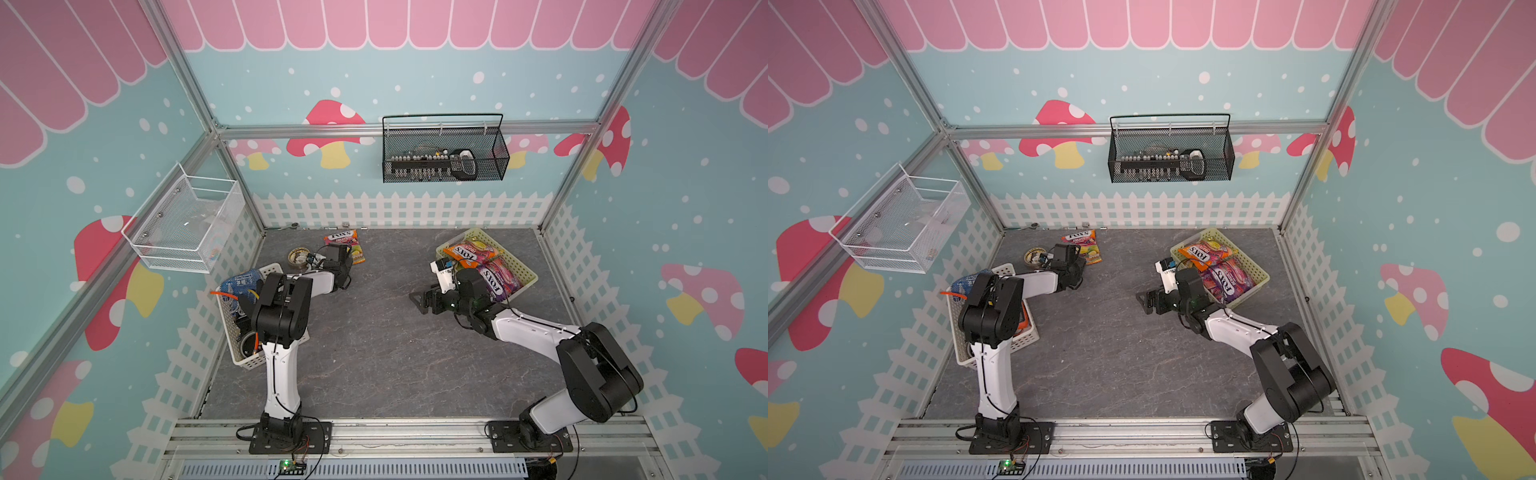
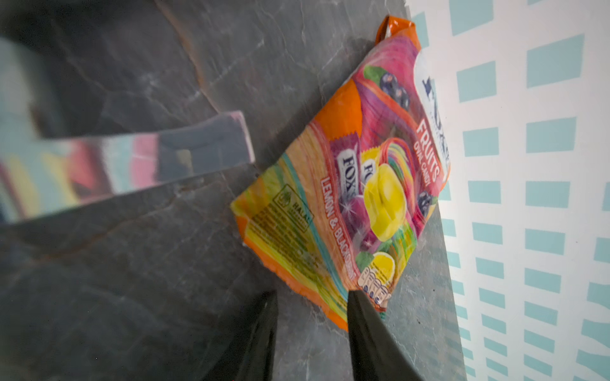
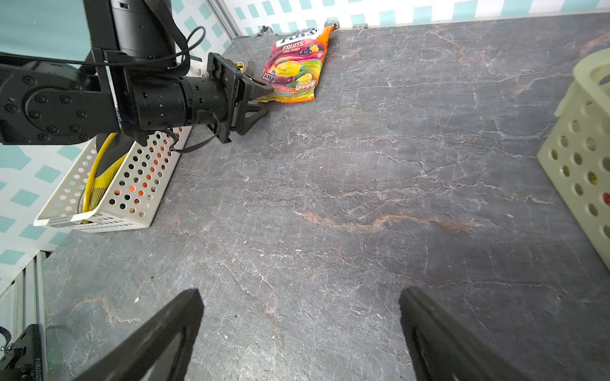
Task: Put the candies in the basket
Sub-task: Pick up the candy at the center of the board, then place the candy in the basket, then reset both arms
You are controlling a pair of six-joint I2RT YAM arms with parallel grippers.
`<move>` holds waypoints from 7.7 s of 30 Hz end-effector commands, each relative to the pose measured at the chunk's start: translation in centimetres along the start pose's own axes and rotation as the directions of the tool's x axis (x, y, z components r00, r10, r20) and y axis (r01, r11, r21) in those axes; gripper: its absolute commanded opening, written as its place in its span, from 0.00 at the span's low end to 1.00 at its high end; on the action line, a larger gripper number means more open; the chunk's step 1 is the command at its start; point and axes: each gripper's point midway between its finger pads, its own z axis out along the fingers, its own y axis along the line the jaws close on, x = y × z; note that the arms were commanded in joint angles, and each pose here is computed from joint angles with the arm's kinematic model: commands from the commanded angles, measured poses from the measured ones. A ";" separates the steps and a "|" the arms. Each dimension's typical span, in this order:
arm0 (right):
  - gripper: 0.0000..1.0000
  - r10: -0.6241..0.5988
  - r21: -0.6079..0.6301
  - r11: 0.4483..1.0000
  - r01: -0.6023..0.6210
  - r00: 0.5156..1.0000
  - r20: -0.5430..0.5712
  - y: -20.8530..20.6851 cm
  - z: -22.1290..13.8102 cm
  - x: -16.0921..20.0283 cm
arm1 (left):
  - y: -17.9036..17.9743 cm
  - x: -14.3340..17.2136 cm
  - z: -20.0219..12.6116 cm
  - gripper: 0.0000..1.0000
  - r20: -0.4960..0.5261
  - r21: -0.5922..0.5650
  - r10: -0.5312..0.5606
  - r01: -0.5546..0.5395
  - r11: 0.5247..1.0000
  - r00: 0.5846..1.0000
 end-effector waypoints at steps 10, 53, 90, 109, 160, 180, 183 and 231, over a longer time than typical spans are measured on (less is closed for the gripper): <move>0.99 -0.017 -0.024 1.000 0.017 1.000 -0.002 0.4 0.6 0.2 | 3.4 -1.7 2.0 0.23 0.058 -0.095 -0.020 0.025 0.995 0.998; 0.78 0.590 -0.126 0.780 -0.613 0.787 -0.181 4.7 8.1 8.4 | 4.9 11.0 -14.5 0.00 -0.467 0.192 0.154 -0.070 0.979 0.871; 0.00 0.540 -0.213 0.832 -0.513 0.837 0.094 4.8 8.1 2.5 | 1.9 11.8 -19.2 0.22 -0.402 0.361 0.335 -0.189 0.913 0.852; 0.00 0.353 -0.266 0.918 -0.294 0.911 0.212 8.9 -1.7 -9.2 | -6.1 5.1 -30.3 0.87 -0.074 0.633 0.654 -0.471 0.614 0.753; 0.00 0.313 0.186 0.872 -0.453 0.807 0.500 -19.9 -11.0 -12.3 | -1.1 8.2 -28.7 0.99 -0.107 0.715 0.869 -0.570 0.405 0.482; 0.35 0.494 0.216 0.766 -0.605 0.770 0.405 -20.7 -10.3 -2.6 | -1.0 8.2 -28.5 0.99 -0.113 0.711 0.867 -0.570 0.411 0.485; 0.43 0.481 0.255 0.753 -0.607 0.771 0.417 -20.9 -11.0 -2.7 | -1.0 8.1 -28.4 0.99 -0.112 0.709 0.867 -0.573 0.412 0.486; 0.98 -0.323 0.707 0.685 -0.175 0.797 0.510 -15.6 -23.7 -7.1 | -4.0 -3.1 -29.6 0.99 0.647 0.328 0.573 -0.862 0.387 0.504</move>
